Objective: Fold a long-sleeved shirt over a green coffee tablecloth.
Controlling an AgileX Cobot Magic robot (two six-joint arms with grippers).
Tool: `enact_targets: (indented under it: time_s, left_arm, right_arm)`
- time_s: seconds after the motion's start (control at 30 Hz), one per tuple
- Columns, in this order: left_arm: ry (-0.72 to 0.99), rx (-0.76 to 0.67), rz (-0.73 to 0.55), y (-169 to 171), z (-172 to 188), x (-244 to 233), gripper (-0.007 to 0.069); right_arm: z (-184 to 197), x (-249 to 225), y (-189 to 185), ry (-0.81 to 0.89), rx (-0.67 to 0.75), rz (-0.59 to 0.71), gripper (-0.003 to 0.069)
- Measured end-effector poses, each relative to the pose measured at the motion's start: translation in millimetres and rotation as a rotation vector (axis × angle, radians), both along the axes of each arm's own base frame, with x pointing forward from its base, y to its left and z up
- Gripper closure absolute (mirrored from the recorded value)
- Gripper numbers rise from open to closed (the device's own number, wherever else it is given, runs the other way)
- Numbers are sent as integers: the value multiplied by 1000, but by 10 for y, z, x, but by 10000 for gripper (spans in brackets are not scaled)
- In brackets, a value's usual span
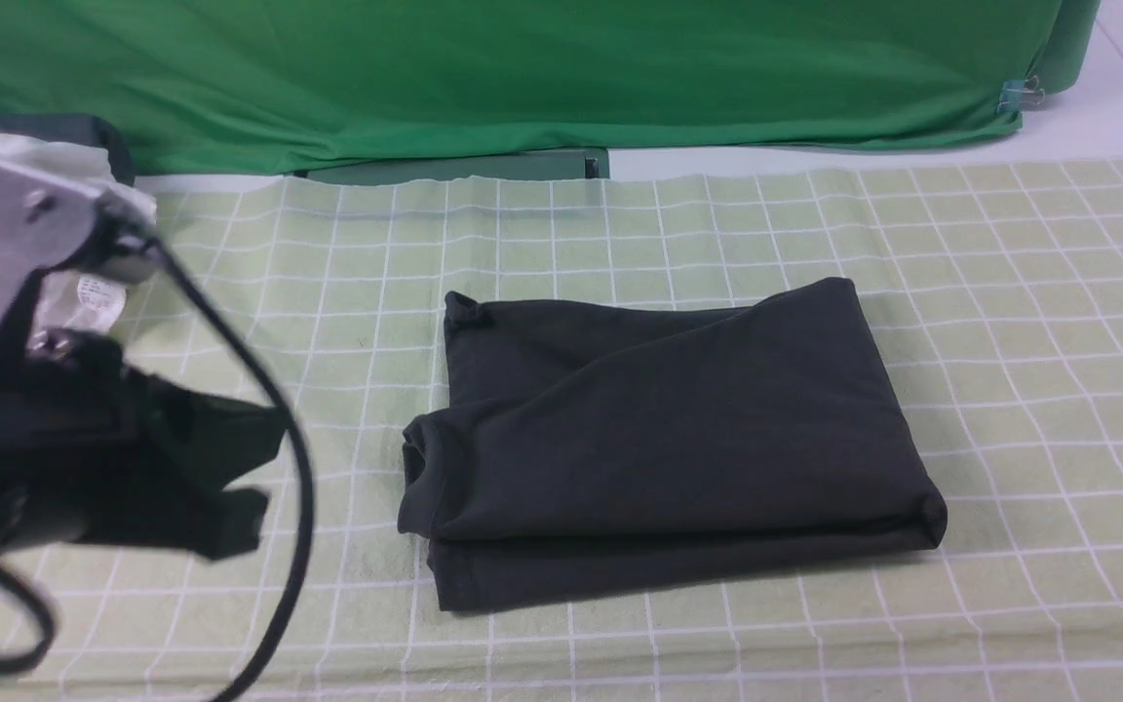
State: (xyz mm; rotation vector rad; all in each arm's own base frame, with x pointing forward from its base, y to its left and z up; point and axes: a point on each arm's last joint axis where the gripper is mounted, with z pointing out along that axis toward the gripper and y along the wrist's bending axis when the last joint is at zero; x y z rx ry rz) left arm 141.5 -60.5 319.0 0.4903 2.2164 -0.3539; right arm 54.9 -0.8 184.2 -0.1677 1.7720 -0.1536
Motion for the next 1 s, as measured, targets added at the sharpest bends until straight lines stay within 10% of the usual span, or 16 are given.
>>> enact_targets:
  time_s: [0.5,1.0]
  left_arm:
    - [-653,-201,136,368,-195,-879,612]
    - [-749,-121,143,410,-161,-897,612]
  right_arm:
    - [0,0,0,0,4,-1,421]
    - [0,0,0,0,20,-4,421]
